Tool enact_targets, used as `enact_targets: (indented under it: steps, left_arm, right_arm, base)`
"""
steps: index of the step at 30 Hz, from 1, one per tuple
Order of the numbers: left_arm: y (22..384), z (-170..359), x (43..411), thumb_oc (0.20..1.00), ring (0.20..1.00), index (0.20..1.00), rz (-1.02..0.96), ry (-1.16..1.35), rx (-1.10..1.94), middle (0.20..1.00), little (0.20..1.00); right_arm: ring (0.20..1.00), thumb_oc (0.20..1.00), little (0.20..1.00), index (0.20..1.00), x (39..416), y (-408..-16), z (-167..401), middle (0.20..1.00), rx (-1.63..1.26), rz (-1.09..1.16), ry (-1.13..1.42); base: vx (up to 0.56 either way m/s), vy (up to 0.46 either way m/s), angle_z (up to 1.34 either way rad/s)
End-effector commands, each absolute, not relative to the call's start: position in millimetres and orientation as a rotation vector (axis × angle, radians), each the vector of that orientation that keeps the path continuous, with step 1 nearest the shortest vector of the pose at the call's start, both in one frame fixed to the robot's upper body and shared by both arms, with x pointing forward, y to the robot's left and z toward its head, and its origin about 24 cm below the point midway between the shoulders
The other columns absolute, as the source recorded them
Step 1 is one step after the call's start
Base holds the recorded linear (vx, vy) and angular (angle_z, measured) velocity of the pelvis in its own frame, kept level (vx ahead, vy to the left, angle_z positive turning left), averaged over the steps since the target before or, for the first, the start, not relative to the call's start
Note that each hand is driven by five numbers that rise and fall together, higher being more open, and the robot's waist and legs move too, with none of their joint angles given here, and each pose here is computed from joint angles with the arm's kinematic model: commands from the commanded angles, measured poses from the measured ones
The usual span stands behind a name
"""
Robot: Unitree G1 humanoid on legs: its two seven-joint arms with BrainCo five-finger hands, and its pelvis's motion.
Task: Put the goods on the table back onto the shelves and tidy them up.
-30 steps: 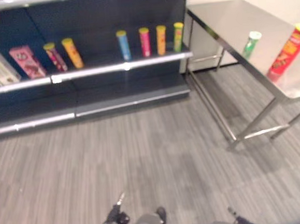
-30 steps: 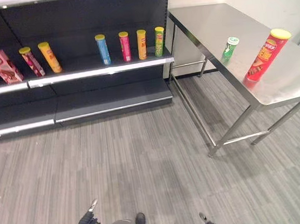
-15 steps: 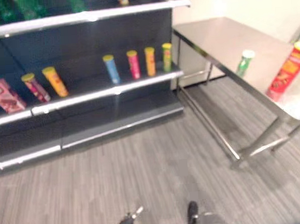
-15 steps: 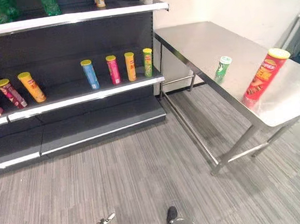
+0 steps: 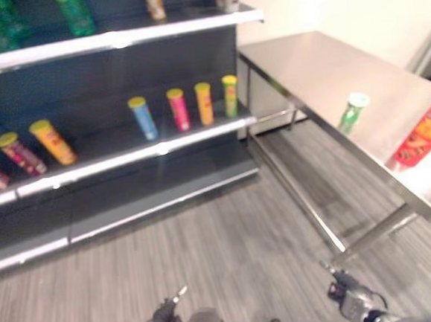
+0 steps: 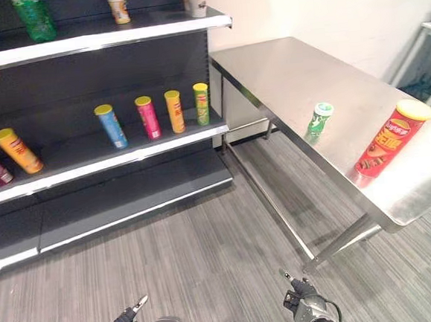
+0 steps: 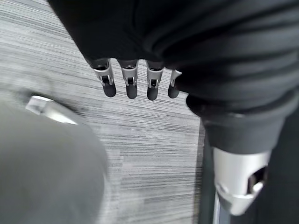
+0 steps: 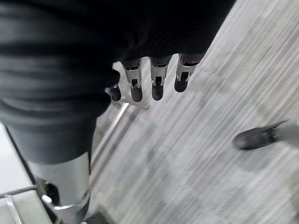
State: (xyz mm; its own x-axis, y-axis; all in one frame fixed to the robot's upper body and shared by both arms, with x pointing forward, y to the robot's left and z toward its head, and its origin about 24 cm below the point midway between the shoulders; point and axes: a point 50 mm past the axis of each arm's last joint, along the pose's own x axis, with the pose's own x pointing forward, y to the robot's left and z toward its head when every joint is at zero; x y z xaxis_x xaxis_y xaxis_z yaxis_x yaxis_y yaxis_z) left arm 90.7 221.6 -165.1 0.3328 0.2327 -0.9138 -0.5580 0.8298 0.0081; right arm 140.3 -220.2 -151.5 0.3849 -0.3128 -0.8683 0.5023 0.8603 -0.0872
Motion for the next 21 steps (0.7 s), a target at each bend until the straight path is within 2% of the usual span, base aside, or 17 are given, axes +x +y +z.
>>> enact_targets:
  steps: [1,4,7,10,14,21]
  left_arm:
    - [213,-171,70,1.000,1.000,1.000,0.659,1.159,-0.445,1.000,1.000]
    - [219,-172,61,1.000,1.000,1.000,0.717,1.176,-0.440,1.000,1.000]
    - [225,-172,50,1.000,1.000,1.000,0.616,1.229,-0.310,1.000,1.000]
    - [239,-168,58,1.000,1.000,1.000,0.454,1.256,-0.092,1.000,1.000]
    - [243,-164,76,1.000,1.000,1.000,0.340,1.222,0.016,1.000,1.000]
    - [236,-164,82,1.000,1.000,1.000,0.301,1.216,-0.005,1.000,1.000]
  right_arm:
    - [1.000,1.000,1.000,1.000,124,-219,-157,1.000,0.137,-0.509,1.118]
    - [1.000,1.000,1.000,1.000,115,-221,-160,1.000,0.153,-0.543,1.141]
    - [1.000,1.000,1.000,1.000,92,-221,-166,1.000,0.218,-0.586,1.197]
    - [1.000,1.000,1.000,1.000,84,-219,-168,1.000,0.252,-0.585,1.210]
    - [1.000,1.000,1.000,1.000,75,-222,-169,1.000,0.245,-0.574,1.225]
    - [1.000,1.000,1.000,1.000,49,-234,-170,1.000,0.172,-0.597,1.316]
  base:
    - [0.29,0.223,-1.40]
    - [0.21,0.244,-1.72]
    - [0.28,0.377,-1.00]
    - [0.18,0.275,-1.22]
    - [0.09,0.176,-1.12]
    - [0.07,0.117,-0.93]
